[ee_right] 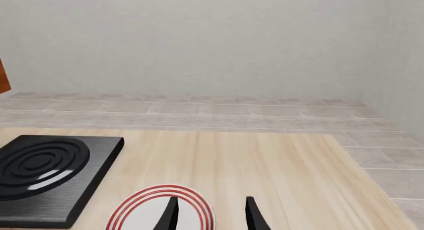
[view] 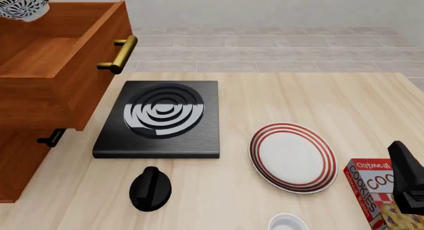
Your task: Pick the akita bowl in the top layer of the wooden cabinet and place it on the plate.
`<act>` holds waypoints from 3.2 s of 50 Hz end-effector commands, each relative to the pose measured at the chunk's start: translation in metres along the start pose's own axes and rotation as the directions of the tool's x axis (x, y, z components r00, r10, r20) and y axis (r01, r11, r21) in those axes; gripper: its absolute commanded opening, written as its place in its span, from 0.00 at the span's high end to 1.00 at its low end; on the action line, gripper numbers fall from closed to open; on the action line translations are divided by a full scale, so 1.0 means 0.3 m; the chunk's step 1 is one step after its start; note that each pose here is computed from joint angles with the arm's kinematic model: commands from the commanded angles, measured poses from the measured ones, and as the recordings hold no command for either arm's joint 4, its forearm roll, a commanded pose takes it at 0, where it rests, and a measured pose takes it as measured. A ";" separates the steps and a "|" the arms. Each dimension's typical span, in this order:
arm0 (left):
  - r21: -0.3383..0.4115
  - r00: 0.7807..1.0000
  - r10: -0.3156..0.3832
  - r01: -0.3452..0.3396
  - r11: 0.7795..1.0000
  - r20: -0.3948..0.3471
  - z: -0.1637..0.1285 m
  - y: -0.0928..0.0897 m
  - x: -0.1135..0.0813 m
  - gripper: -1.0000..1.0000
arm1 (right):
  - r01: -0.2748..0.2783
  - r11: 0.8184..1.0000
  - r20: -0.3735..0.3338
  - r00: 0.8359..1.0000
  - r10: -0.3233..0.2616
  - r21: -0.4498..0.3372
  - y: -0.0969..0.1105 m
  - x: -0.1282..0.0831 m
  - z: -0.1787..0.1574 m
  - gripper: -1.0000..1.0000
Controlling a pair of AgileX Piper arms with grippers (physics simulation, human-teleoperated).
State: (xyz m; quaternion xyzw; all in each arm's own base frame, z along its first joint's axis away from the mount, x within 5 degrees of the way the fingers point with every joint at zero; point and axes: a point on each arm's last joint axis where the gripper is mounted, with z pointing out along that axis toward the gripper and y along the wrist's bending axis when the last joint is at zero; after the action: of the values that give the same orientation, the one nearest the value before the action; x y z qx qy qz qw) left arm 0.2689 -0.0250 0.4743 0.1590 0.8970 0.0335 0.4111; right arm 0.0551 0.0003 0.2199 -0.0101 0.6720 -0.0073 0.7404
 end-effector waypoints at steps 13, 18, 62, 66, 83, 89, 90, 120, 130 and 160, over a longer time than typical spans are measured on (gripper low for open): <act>0.014 0.988 0.044 -0.047 0.999 0.150 -0.133 -0.037 -0.099 1.00 | 0.002 1.000 0.001 1.000 -0.002 0.000 0.000 0.001 0.000 0.00; 0.038 0.980 0.054 -0.062 0.997 0.191 -0.183 -0.066 -0.119 1.00 | 0.003 1.000 0.001 1.000 -0.003 -0.001 0.000 0.001 0.000 0.00; 0.191 0.934 0.175 -0.242 0.951 0.311 -0.196 -0.275 -0.192 1.00 | 0.010 1.000 0.005 1.000 -0.010 -0.001 0.000 0.001 0.000 0.00; 0.204 0.930 0.186 -0.259 0.944 0.319 -0.191 -0.297 -0.199 1.00 | 0.012 1.000 0.006 1.000 -0.012 -0.001 0.000 0.000 0.000 0.00; 0.256 0.913 0.231 -0.325 0.911 0.337 -0.146 -0.395 -0.208 1.00 | 0.016 1.000 0.007 1.000 -0.016 -0.002 0.000 0.000 0.000 0.00; 0.269 0.907 0.252 -0.349 0.898 0.337 -0.120 -0.426 -0.201 1.00 | 0.021 1.000 0.006 1.000 -0.021 -0.012 0.002 0.001 0.000 0.00; 0.269 0.907 0.252 -0.349 0.898 0.337 -0.120 -0.426 -0.201 1.00 | 0.021 1.000 0.006 1.000 -0.021 -0.012 0.002 0.001 0.000 0.00; 0.330 0.872 0.326 -0.449 0.830 0.366 -0.043 -0.588 -0.184 1.00 | 0.033 0.999 0.008 0.999 -0.033 -0.019 0.004 0.001 0.000 0.00; 0.343 0.860 0.345 -0.475 0.811 0.376 -0.032 -0.628 -0.181 1.00 | 0.032 0.999 0.006 0.999 -0.032 -0.017 0.003 0.004 0.000 0.00; 0.384 0.828 0.407 -0.545 0.745 0.385 0.059 -0.776 -0.131 1.00 | 0.032 0.999 0.005 0.999 -0.032 -0.017 0.003 0.006 0.001 0.00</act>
State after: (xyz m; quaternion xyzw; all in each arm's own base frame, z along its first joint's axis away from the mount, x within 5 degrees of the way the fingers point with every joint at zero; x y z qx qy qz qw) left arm 0.2480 -0.2482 0.4565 0.4704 0.7458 -0.1052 0.4598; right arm 0.0554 0.0012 0.2182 -0.0268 0.6700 -0.0142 0.7417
